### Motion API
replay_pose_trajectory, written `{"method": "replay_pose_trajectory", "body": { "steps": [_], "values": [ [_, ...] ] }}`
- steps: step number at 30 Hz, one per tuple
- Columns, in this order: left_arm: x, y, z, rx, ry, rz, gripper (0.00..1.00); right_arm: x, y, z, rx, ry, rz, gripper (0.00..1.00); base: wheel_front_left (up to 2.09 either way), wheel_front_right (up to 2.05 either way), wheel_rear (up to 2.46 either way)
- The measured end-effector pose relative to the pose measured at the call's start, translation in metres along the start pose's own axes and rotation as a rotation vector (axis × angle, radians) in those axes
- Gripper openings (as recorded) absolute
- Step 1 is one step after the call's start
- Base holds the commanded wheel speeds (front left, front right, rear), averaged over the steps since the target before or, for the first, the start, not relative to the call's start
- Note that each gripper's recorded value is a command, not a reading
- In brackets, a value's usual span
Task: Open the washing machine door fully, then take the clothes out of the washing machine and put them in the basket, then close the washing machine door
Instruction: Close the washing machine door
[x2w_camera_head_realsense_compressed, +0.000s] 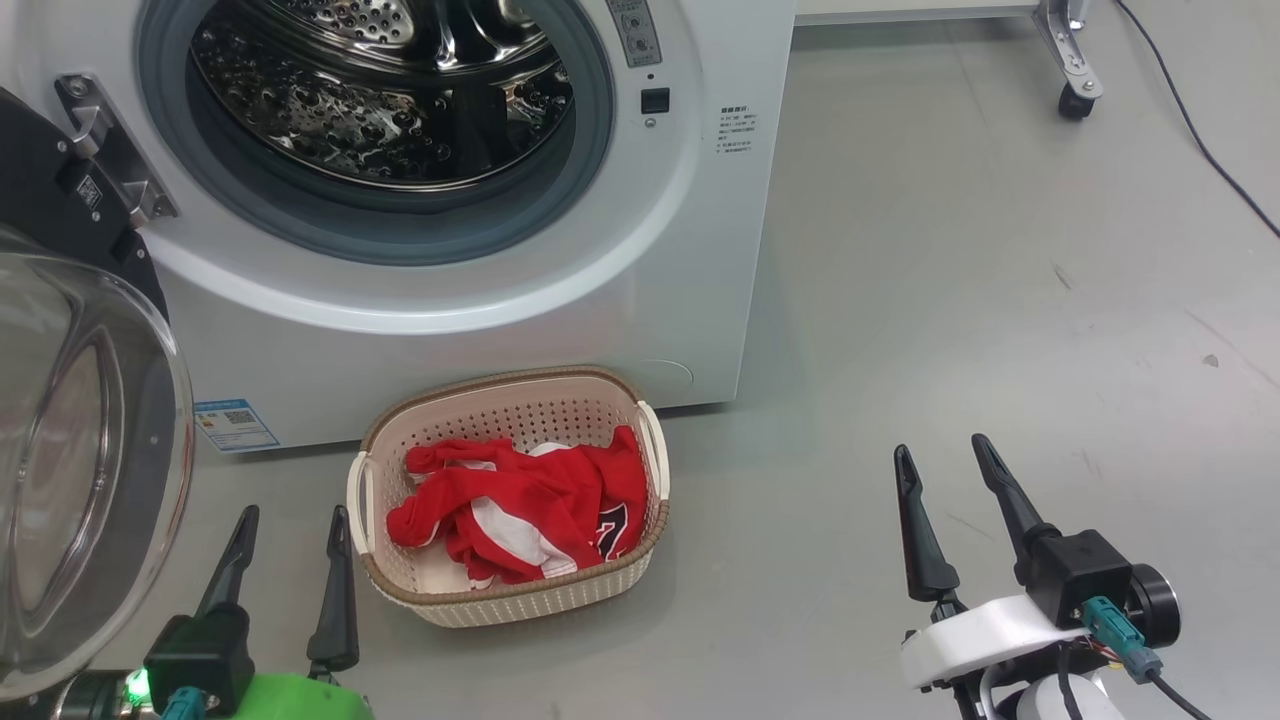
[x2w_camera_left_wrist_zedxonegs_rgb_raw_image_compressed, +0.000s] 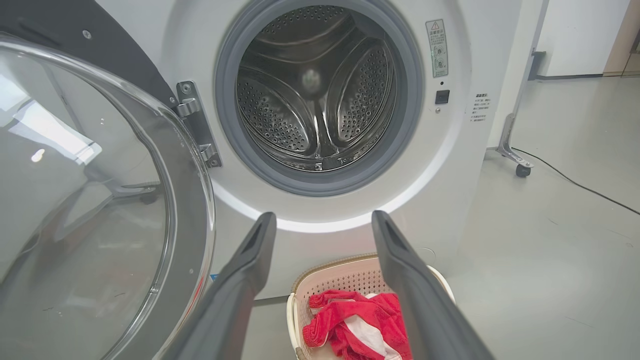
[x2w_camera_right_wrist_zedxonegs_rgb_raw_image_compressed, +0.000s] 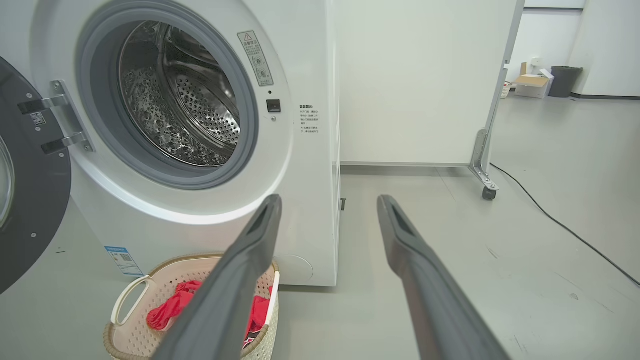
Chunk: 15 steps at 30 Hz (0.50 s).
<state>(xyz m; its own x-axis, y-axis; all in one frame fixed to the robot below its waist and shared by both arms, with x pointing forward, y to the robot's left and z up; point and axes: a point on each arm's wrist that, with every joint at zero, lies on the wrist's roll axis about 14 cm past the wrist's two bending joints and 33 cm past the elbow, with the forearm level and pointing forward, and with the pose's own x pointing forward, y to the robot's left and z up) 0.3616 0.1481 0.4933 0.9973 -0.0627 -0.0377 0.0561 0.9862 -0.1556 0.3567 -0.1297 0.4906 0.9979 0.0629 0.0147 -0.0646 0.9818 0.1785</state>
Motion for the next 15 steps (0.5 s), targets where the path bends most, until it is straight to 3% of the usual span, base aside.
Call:
{"method": "replay_pose_trajectory", "body": {
  "steps": [15],
  "values": [
    [-0.0027, 0.0016, 0.0009, 0.001, -0.003, 0.005, 1.0, -0.0027, -0.003, -0.0003, -0.001, 0.001, -0.009, 1.0, -0.23, 0.23, 0.0]
  ]
}}
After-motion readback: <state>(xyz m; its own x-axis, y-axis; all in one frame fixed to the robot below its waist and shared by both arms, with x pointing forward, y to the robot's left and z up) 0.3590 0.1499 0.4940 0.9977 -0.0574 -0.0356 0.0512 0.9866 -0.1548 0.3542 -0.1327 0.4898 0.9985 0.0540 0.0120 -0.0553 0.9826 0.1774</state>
